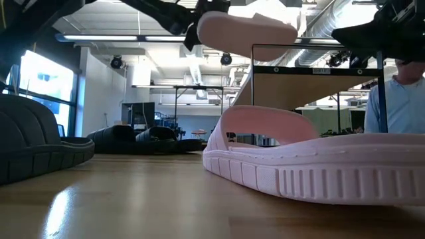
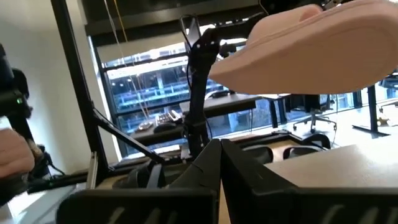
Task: Pick and place slides into the shelf
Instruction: Put the pink slide on the shelf
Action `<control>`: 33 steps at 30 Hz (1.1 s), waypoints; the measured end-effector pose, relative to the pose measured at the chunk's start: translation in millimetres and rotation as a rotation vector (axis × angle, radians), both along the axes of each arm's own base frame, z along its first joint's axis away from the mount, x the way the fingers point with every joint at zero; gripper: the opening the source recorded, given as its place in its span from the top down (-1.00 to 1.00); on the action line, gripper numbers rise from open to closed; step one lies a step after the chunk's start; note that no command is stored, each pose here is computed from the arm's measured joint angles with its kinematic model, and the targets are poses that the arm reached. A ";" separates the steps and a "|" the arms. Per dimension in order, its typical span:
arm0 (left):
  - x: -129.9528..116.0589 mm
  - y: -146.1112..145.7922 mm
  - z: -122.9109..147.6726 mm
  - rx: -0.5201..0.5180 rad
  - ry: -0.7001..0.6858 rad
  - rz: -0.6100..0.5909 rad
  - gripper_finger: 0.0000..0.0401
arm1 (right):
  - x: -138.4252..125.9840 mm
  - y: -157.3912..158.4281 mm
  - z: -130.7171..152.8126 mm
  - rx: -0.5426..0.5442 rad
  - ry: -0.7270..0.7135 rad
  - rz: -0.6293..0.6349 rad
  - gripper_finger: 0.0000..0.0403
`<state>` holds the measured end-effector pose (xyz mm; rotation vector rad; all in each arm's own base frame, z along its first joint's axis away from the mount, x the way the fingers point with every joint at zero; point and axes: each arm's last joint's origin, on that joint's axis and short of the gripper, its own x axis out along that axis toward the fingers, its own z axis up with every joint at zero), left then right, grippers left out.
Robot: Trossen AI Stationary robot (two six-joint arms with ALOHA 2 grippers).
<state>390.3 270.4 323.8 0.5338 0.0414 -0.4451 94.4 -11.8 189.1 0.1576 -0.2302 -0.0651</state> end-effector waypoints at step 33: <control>36.0 -38.3 -50.0 0.627 0.280 0.212 1.00 | 0.2 -2.2 -2.2 -0.074 0.033 -0.091 1.00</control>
